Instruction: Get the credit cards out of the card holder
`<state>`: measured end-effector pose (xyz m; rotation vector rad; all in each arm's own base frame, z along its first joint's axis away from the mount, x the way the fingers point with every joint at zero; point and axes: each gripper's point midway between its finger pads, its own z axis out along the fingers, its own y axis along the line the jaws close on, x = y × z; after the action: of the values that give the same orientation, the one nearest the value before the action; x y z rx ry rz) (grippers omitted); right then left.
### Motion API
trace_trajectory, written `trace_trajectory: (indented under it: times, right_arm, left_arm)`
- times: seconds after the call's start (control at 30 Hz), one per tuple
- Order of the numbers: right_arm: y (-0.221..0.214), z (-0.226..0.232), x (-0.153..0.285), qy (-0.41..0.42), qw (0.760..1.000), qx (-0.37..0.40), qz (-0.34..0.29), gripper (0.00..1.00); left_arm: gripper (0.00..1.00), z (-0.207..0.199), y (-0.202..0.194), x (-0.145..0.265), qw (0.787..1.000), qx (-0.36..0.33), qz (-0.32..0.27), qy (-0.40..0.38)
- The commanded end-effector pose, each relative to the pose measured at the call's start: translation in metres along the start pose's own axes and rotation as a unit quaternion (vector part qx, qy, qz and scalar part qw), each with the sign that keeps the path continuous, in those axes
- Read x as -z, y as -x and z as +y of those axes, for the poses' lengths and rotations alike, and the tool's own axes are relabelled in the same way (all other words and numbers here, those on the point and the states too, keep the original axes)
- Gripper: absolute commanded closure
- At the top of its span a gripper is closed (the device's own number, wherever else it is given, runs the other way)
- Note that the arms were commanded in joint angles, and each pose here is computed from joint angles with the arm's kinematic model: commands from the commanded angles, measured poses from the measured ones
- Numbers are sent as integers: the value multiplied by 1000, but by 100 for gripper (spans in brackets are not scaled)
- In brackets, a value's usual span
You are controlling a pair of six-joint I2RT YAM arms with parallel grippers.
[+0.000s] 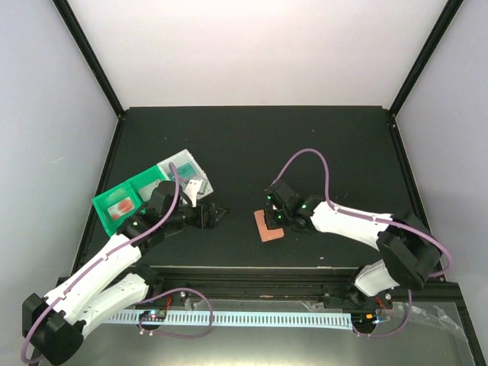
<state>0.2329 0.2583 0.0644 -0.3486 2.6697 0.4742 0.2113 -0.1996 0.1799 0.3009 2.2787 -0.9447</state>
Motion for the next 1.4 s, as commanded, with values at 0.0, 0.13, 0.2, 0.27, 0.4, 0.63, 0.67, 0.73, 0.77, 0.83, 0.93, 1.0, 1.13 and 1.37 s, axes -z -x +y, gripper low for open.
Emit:
trace_trajectory:
  times: [0.0, 0.13, 0.2, 0.27, 0.4, 0.63, 0.67, 0.73, 0.77, 0.83, 0.93, 1.0, 1.13, 1.37]
  right_arm:
    - [-1, -4, -6, -34, 999, 13, 4, 76]
    - [-3, -2, -11, -41, 999, 20, 10, 77]
    - [-6, -4, -15, -47, 999, 22, 15, 77]
    - [-9, -6, -18, -57, 998, 25, 20, 77]
    - [-12, -11, -25, -77, 996, 33, 25, 77]
    - [-19, -24, -32, -123, 991, 46, 28, 82]
    - [-19, -25, -32, -128, 990, 49, 27, 82]
    - [-18, -26, -30, -136, 989, 51, 25, 82]
    - [-18, -26, -29, -140, 988, 53, 24, 82]
    - [-16, -25, -27, -146, 988, 56, 22, 82]
    - [-17, -24, -25, -150, 987, 60, 21, 82]
    - [-18, -24, -25, -155, 986, 63, 23, 82]
    - [-20, -24, -23, -163, 984, 69, 23, 82]
    - [-18, -14, -19, -160, 983, 81, 25, 81]
  left_arm:
    - [16, -4, 6, 7, 1000, -3, -20, -3]
    - [16, -3, 5, 8, 1000, -2, -23, -1]
    - [16, -3, 5, 8, 1000, -1, -24, -2]
    - [16, -3, 4, 8, 1000, 0, -24, -2]
    - [15, -3, 5, 8, 1000, -1, -26, -2]
    - [16, -5, 6, 9, 1000, -1, -28, -7]
    - [16, -5, 6, 9, 1000, -1, -28, -6]
    - [16, -4, 6, 8, 1000, 0, -28, -5]
    - [15, -4, 6, 8, 1000, 0, -28, -5]
    - [16, -4, 6, 8, 1000, 0, -28, -6]
    - [16, -5, 6, 8, 1000, 1, -29, -8]
    - [16, -5, 6, 8, 1000, 0, -28, -8]
    - [15, -4, 5, 8, 1000, 0, -27, -6]
    - [15, -4, 5, 8, 1000, -1, -28, -7]
